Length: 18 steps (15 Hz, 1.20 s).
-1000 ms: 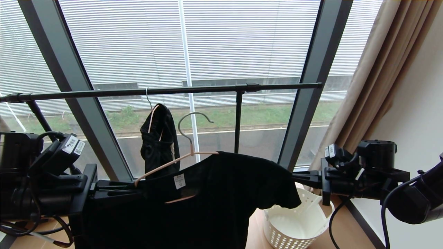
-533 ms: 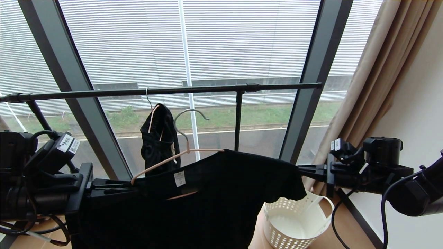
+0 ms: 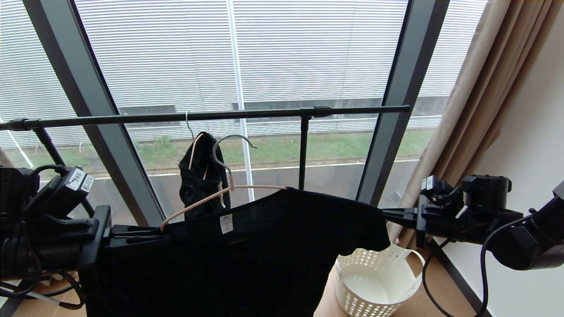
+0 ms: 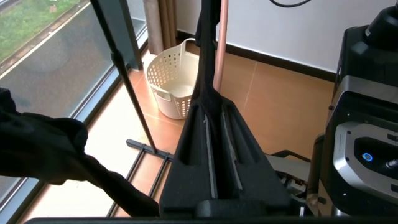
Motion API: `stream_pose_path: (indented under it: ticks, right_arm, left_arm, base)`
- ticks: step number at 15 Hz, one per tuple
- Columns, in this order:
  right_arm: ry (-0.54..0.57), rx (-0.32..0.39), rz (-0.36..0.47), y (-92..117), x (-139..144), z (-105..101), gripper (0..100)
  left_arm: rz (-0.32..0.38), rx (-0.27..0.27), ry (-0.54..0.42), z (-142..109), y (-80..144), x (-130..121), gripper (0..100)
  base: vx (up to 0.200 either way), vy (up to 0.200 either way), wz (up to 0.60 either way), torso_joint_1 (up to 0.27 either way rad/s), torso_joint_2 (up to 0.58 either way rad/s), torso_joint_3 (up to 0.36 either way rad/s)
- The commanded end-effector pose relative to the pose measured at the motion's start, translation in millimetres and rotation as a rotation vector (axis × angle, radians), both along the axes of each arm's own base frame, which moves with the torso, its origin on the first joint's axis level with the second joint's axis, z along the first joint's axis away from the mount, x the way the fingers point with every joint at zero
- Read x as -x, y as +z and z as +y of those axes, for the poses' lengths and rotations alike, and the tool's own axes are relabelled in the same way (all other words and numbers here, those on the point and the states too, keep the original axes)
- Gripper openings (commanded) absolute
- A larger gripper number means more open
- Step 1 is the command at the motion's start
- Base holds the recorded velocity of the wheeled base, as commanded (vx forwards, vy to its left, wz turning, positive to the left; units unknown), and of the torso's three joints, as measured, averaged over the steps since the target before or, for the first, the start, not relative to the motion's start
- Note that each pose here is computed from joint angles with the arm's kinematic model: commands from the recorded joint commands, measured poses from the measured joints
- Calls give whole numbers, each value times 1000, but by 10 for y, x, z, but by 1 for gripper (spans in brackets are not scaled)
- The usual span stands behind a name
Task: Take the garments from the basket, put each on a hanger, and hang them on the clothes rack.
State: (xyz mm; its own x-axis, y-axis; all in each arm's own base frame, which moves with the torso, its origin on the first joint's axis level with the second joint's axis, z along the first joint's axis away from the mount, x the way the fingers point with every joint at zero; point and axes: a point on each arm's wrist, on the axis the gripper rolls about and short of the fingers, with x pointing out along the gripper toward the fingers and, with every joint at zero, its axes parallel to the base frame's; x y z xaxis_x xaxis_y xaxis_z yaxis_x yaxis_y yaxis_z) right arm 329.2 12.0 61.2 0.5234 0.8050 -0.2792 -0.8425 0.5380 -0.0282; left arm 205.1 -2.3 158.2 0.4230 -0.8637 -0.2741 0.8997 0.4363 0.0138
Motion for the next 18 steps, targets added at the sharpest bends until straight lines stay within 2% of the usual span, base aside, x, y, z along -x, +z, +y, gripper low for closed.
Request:
stream_pose_path:
  ticks: [1,5,6,8,10,12,13,16,18]
  right_arm:
    - [-1,-1,4,-16,-9,-3,0]
    - [9,-8,38,-10,41,48,0]
    - [15,-8,38,-5,57,68,100]
    - [21,-7,28,33,67,92,100]
    - [50,-1,7,127,131,226,100]
    - [9,42,2,191,199,440,100]
    - [-22,51,12,247,245,618,100]
    - [-91,-50,68,534,370,872,100]
    - [-171,-85,80,652,401,1037,100]
  left_arm:
    - [5,1,15,34,-8,-27,0]
    - [44,9,26,52,-56,-105,0]
    - [48,11,29,54,-52,-117,0]
    - [71,20,46,57,-31,-141,0]
    - [101,23,78,63,-10,-199,0]
    - [114,-4,120,14,34,-261,0]
    - [127,-21,148,-51,73,-302,0]
    - [178,-30,233,-235,194,-450,0]
    - [216,-31,283,-351,219,-521,0]
  base:
    - [0,0,0,0,0,0]
    - [0,0,0,0,0,0]
    - [0,0,0,0,0,0]
    - [0,0,0,0,0,0]
    - [0,0,0,0,0,0]
    - [0,0,0,0,0,0]
    - [0,0,0,0,0,0]
    - [0,0,0,0,0,0]
    - [0,0,0,0,0,0]
